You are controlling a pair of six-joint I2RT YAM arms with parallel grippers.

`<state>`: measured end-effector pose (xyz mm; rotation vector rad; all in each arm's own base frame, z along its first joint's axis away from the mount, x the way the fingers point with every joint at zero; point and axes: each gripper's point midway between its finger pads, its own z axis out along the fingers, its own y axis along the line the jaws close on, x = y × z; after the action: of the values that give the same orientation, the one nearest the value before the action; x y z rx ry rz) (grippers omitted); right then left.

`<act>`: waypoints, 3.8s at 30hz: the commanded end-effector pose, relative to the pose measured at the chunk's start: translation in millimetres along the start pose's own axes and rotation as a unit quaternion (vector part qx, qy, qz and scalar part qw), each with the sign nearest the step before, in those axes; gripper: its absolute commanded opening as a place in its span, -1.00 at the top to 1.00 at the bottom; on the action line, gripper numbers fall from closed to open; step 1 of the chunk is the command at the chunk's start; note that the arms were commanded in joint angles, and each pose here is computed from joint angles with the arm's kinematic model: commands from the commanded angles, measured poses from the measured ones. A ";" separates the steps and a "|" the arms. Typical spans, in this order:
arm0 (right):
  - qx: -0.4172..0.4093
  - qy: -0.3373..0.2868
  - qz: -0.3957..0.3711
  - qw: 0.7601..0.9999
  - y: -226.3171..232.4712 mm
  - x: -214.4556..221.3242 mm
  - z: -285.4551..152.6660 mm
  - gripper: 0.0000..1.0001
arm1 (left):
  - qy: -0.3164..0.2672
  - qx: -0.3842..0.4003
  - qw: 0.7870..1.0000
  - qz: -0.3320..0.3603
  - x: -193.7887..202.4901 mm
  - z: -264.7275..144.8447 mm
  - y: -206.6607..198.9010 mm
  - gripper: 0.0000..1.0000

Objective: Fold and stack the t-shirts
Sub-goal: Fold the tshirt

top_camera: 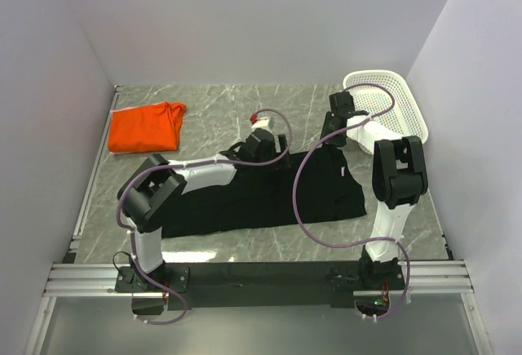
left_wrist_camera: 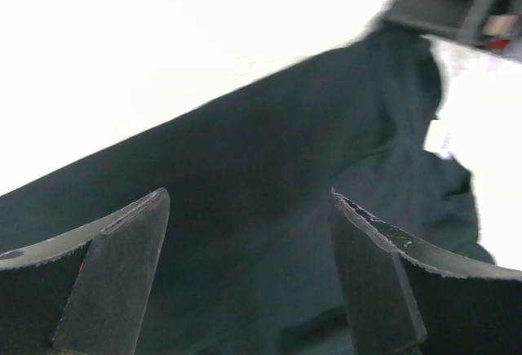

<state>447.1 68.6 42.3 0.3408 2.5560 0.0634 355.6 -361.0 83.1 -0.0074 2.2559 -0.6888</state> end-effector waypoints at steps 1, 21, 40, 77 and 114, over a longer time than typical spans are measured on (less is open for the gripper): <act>-0.030 -0.029 -0.005 0.999 14.0 -14.8 -18.7 0.13 | 0.012 0.034 0.999 0.017 3.5 8.1 -29.1 -0.70; -0.030 -0.055 -0.021 0.998 17.9 -18.3 -44.0 0.12 | 0.086 0.013 0.996 0.016 78.2 42.5 -12.5 -0.69; -0.023 0.004 -0.043 0.999 17.6 5.4 -5.4 0.40 | 0.085 0.002 0.996 0.023 77.5 37.9 -6.7 -0.69; -0.038 -0.080 0.102 0.991 -30.3 -6.5 -55.3 0.62 | 0.081 -0.095 0.992 -0.023 92.0 25.5 71.4 -0.72; -0.090 0.027 0.008 0.995 26.1 104.8 -57.1 -0.01 | 0.016 -0.046 0.998 0.027 16.8 11.6 8.9 -0.79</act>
<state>338.4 123.7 48.8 0.2818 2.5552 0.3535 357.5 -387.7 47.3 -0.0242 2.2970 -0.6865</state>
